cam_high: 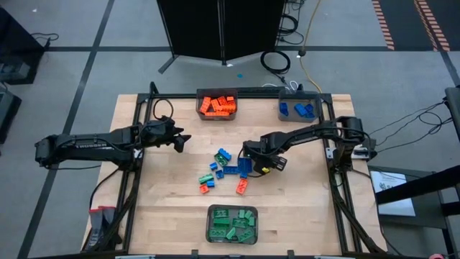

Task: Sort blocks
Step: Put the orange game piece into the top left black bin

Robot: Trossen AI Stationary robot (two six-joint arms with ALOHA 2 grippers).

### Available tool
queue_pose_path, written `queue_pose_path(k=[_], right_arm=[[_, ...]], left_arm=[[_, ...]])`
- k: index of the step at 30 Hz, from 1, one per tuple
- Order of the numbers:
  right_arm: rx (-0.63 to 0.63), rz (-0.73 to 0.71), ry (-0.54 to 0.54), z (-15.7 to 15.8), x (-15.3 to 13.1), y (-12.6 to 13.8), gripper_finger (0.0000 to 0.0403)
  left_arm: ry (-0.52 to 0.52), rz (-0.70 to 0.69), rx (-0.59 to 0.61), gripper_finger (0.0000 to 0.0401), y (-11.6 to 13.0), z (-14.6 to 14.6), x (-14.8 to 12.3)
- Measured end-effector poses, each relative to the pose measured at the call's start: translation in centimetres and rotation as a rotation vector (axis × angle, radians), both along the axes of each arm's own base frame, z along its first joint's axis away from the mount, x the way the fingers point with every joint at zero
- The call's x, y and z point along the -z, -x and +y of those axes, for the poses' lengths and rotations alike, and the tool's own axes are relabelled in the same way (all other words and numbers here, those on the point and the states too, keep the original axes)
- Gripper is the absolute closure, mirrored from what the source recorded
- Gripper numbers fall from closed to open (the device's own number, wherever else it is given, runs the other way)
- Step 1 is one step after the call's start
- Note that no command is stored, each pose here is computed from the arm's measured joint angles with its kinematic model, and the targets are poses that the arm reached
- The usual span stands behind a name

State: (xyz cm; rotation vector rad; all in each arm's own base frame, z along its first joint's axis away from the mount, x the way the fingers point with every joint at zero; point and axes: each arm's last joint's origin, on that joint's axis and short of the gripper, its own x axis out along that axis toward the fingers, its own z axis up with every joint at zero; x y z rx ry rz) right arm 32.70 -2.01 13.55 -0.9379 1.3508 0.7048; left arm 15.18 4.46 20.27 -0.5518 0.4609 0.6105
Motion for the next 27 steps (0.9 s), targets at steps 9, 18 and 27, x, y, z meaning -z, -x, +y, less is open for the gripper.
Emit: queue_pose_path(k=[9, 18, 27], right_arm=[[0.236, 0.001, -0.014, -0.2, -0.4, 0.4, 0.0284], [0.553, -0.425, -0.172, -4.8, -9.3, -2.0, 0.0284], [1.098, -1.373, -0.628, -18.1, -17.4, -5.6, 0.0284]], left_arm=[[-0.002, 0.007, 0.002, 0.0131, 0.0, 0.0, 0.0], [-0.008, 0.011, 0.003, 0.0131, 0.0, 0.0, 0.1], [-0.02, 0.013, -0.016, 0.0131, 0.1, 0.1, 0.0]])
